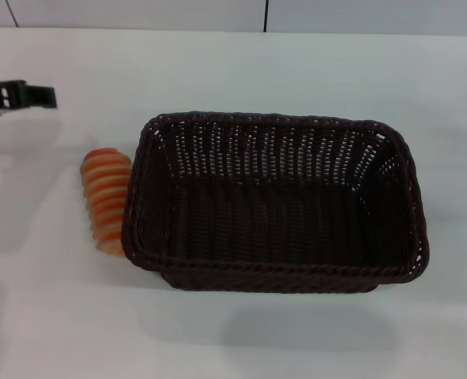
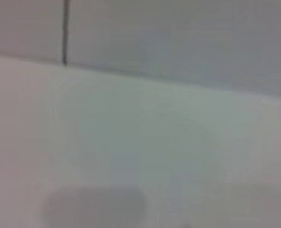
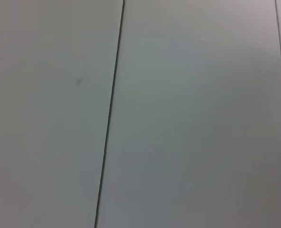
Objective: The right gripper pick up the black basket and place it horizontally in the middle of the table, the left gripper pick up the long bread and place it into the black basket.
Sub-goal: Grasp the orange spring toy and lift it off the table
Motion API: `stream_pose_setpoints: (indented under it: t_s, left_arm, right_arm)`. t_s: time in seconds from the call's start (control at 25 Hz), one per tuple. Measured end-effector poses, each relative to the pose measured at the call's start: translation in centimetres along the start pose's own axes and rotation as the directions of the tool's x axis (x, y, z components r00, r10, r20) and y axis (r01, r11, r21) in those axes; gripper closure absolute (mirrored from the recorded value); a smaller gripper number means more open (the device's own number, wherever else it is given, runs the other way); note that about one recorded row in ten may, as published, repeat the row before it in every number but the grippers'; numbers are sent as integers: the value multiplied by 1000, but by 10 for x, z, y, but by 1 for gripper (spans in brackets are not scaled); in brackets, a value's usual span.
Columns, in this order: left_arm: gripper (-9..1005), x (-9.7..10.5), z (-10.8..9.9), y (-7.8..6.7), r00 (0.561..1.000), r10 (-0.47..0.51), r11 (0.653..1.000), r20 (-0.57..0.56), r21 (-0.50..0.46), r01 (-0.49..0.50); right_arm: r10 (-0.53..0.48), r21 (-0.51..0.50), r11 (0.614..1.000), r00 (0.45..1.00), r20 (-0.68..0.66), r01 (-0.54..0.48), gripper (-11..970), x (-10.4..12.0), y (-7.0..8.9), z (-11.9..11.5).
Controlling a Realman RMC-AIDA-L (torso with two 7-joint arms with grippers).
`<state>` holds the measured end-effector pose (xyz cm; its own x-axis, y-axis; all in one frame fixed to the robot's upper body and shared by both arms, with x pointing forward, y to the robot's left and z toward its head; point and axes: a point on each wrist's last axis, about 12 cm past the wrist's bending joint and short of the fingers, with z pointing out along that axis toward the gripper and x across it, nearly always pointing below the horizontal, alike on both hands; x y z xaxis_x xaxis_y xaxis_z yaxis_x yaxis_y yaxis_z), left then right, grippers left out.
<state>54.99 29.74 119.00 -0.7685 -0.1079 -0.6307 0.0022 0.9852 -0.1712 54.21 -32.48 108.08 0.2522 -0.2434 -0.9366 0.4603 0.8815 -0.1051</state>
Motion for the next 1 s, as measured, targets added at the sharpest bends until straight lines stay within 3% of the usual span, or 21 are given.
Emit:
stream_pose_setpoints:
  t_s: [0.36,1.0]
  left_arm:
    - [141,0,8,-17,977,86,996,-196,-13,-90]
    - [141,4,25,-41,945,132,991,-298,65,-117]
  right_arm:
    - [9,-11,1000,1000,5,-9,337,0,-1,-1]
    - [12,-12,1000,1000,13,-11,338,-1,1,0]
